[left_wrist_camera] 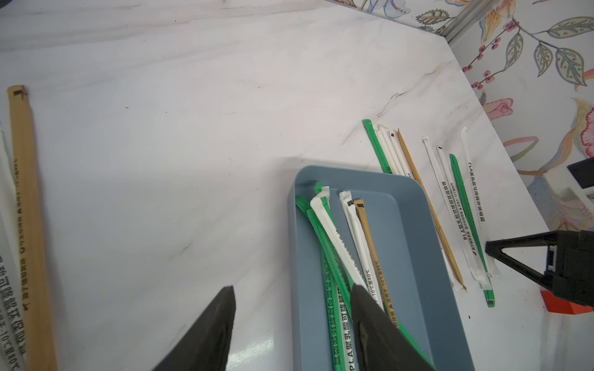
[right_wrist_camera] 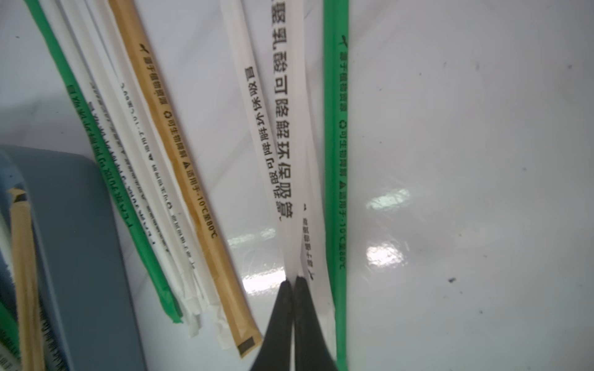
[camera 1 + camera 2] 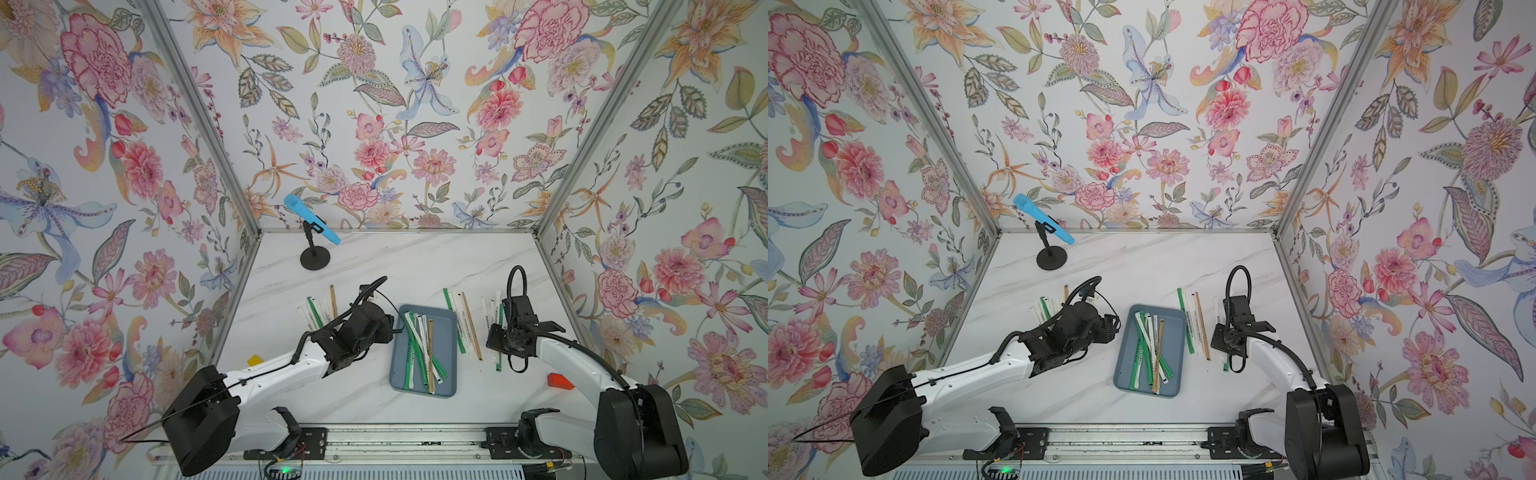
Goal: Put the straws into the storage box
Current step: Pick up the straw from the center of the board.
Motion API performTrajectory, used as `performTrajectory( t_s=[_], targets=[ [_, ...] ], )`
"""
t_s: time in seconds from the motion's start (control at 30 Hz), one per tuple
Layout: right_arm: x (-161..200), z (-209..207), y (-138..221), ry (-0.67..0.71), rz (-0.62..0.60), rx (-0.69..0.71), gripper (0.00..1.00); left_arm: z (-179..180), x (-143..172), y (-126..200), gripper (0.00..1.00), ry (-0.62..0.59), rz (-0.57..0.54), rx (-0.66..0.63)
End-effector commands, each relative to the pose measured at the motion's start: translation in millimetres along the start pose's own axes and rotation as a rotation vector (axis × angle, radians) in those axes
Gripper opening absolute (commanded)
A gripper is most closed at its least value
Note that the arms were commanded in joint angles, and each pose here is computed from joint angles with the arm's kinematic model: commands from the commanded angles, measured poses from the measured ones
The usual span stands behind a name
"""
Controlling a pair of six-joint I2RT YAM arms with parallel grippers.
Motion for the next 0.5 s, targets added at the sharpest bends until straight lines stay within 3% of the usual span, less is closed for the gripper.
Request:
performTrajectory(
  t_s=[0.0,0.3,0.47],
  targets=[
    [0,8,23,0.000,-0.025,-0.013,0.00,23,-3,3,0.61,-0.016,-0.011,-0.094],
    [20,68,66,0.055,-0.079,-0.225,0.00,68,-15,-5,0.62,0.047,-0.012,-0.209],
    [36,108,67,0.127,-0.049,-0.304,0.00,90,-18,-19,0.62,0.071,0.014,-0.270]
  ],
)
Point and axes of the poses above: each gripper's point midway between its finger pads, its own y axis back along the fingers, its own z axis along the line the jaws close on, x = y × z, the point moved 10 cm from there along y, back along the fingers, and after that the axes turned 6 degrees about y, right-handed, at the moved point
